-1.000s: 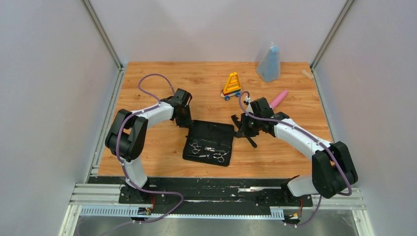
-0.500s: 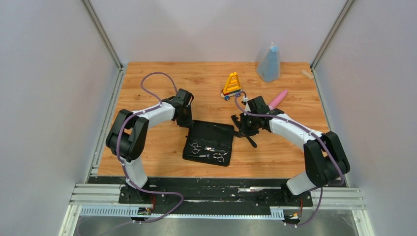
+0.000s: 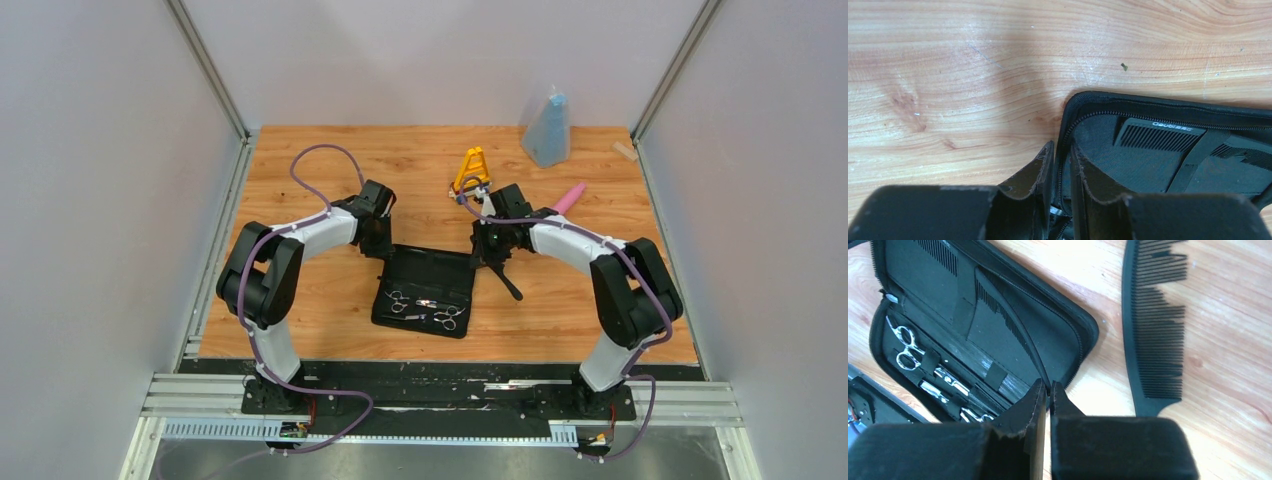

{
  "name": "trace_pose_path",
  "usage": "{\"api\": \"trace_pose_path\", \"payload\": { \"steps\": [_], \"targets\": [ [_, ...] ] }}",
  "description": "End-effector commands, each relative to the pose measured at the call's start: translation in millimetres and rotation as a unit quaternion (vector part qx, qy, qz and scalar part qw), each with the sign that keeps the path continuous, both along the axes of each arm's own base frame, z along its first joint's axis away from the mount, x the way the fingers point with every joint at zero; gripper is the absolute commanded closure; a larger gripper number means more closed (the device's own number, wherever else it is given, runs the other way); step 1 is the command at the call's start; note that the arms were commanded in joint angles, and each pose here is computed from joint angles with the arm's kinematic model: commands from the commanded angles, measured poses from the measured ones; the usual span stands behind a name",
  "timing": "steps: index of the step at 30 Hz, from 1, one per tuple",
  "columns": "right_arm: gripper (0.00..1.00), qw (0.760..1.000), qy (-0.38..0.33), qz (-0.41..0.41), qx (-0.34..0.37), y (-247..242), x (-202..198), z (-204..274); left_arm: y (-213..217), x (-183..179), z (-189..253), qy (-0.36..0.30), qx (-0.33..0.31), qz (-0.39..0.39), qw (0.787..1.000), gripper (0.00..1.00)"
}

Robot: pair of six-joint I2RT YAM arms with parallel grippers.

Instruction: Sort the hair-cutting tools

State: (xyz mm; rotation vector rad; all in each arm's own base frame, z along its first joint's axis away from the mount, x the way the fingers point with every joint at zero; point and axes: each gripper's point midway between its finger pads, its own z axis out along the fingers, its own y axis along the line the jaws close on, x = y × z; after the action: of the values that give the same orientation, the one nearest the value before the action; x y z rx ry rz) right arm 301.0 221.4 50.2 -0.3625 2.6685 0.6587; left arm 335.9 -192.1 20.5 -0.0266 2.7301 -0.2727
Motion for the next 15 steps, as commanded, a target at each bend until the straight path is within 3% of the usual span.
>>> {"api": "trace_pose_path", "payload": {
  "steps": [1,8,13,15],
  "targets": [
    [0.99,0.999,-0.036,0.014,0.034,25.1,24.3,12.9,-2.2,-20.9,-26.0,0.039,0.019,-0.016,0.999,0.74],
    [0.87,0.999,-0.021,0.017,0.031,40.9,28.3,1.8,8.3,-25.7,-25.1,0.043,0.039,0.003,0.998,0.74],
    [0.52,1.0,-0.029,-0.011,0.001,31.9,35.1,-2.4,26.9,-25.8,-22.6,0.035,0.067,0.032,0.997,0.74],
    [0.45,0.999,-0.045,-0.024,-0.017,24.8,40.8,0.8,30.4,-25.1,-21.4,0.033,0.065,0.039,0.997,0.75]
  ]
}}
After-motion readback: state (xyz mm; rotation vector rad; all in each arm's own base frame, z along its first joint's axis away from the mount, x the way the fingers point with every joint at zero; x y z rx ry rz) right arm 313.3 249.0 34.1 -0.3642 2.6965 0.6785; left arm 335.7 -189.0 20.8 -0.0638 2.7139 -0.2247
